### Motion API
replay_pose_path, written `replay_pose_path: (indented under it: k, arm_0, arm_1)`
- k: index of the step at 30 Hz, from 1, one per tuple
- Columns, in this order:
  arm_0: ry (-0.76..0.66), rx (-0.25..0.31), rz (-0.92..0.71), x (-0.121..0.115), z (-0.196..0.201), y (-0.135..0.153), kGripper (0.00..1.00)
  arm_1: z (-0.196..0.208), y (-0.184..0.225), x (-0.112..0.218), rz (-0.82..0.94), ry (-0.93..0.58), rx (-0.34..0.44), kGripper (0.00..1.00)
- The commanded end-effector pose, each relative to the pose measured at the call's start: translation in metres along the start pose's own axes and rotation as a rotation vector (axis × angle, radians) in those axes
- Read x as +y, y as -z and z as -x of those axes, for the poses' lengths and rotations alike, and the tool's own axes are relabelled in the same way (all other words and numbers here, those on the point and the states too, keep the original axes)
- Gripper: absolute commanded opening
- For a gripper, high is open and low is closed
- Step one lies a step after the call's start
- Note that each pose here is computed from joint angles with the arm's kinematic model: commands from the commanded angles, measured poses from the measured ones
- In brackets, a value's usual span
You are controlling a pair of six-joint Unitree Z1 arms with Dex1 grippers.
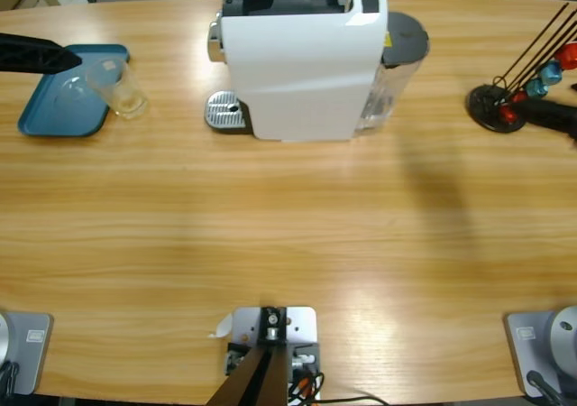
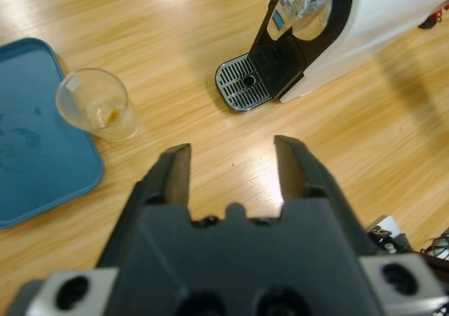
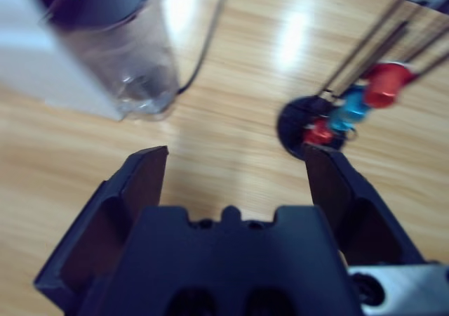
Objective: Pour coffee
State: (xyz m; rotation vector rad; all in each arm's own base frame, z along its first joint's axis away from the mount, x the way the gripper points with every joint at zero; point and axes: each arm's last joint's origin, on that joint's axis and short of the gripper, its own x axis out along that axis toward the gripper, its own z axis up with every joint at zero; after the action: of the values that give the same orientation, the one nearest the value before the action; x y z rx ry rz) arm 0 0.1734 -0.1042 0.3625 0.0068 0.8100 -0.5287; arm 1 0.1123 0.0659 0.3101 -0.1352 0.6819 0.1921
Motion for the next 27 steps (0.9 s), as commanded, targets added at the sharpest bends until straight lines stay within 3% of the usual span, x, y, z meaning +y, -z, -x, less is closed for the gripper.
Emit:
replay_pose_path:
  k: [1, 2, 3, 5, 10, 14, 18, 22, 27]
  arm_0:
    - [0.003, 0.009, -0.073, -0.009, 0.008, 0.02, 0.83]
    - [-0.009, -0.001, -0.085, -0.012, 0.008, 0.019, 0.828]
    - [-0.027, -0.004, -0.087, -0.013, 0.007, 0.018, 0.826]
    - [-0.028, 0.006, -0.079, -0.015, 0.007, 0.019, 0.823]
    - [-0.018, 0.01, -0.101, -0.015, 0.015, 0.029, 0.816]
    - [-0.039, -0.014, -0.133, -0.012, 0.024, 0.039, 0.816]
    - [-0.066, -0.032, -0.136, -0.009, 0.029, 0.045, 0.816]
    - [-0.065, -0.035, -0.134, -0.007, 0.027, 0.051, 0.816]
    - [-0.075, -0.015, -0.133, -0.008, 0.017, 0.048, 0.816]
  arm_1:
    - [-0.002, -0.03, -0.009, -0.034, 0.002, 0.052, 0.808]
    - [-0.001, -0.032, -0.009, -0.04, 0.038, 0.04, 0.838]
    - [0.002, -0.031, -0.011, -0.065, 0.049, 0.039, 0.965]
    - [0.001, -0.029, -0.018, -0.148, 0.093, 0.079, 1.0]
    - [-0.011, -0.029, -0.039, -0.326, 0.191, 0.116, 0.902]
    - [-0.017, -0.028, -0.051, -0.427, 0.229, 0.066, 0.892]
    - [-0.032, -0.022, -0.052, -0.439, 0.225, 0.047, 0.879]
    - [-0.046, -0.02, -0.051, -0.435, 0.227, 0.066, 0.815]
    - [-0.064, -0.022, -0.05, -0.427, 0.233, 0.104, 0.804]
